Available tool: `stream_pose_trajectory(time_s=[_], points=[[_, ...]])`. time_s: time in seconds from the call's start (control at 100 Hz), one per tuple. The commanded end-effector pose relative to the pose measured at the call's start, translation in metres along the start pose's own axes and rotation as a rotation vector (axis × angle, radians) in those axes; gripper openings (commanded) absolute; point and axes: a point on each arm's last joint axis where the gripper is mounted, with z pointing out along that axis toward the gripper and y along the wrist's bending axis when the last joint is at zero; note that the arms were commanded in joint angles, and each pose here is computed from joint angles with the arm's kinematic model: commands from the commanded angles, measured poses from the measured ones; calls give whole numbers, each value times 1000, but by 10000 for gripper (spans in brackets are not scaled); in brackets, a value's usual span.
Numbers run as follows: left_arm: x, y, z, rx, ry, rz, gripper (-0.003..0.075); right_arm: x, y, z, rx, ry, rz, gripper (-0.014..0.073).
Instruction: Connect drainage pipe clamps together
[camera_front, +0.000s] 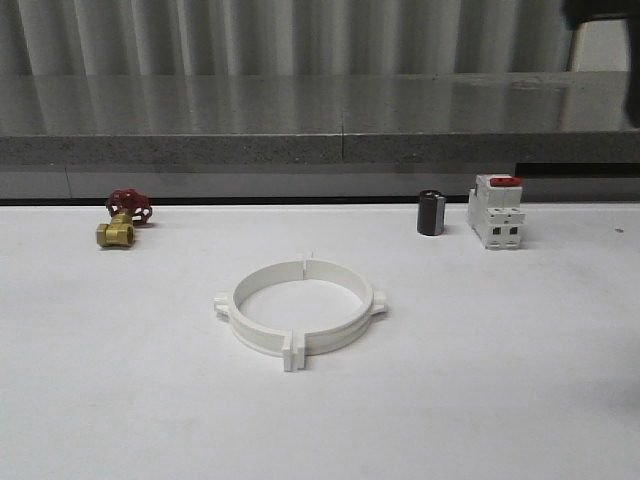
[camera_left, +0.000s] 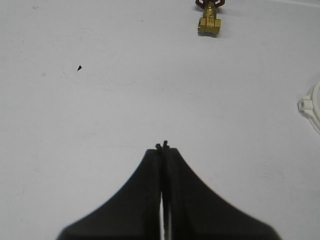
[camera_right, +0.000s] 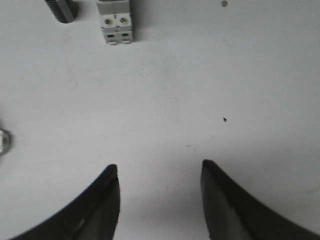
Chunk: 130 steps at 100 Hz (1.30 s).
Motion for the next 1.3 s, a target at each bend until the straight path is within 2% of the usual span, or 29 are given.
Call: stream_pose_trajectory(time_s=[0.0,0.12,0.19,0.26,0.41,0.58,1.29], points=[[-11,-2,-5,17,-81,-1,-20,9,-24,-28,-22,-119,5,385],[-11,-2,-5,17,-81,-1,-20,41,-48,-49,-39,-169,16,379],[-11,-2,-5,17,-81,-1,-20,59,-61,-60,-57,-208,31,334],[-11,-2,-5,17,-81,-1,-20,75,-72,-69,-75,-248,46,227],[-11,-2,-5,17,-82,-1,-20,101,-92,-86,-104,-343,77,-124],[-11,-2,-5,17,-82,-1,-20,114,-106,-100,-114,-429,98,-118],[-11,-2,-5,17,-82,-1,-20,118,-110,-103,-104,-433,104,-118]])
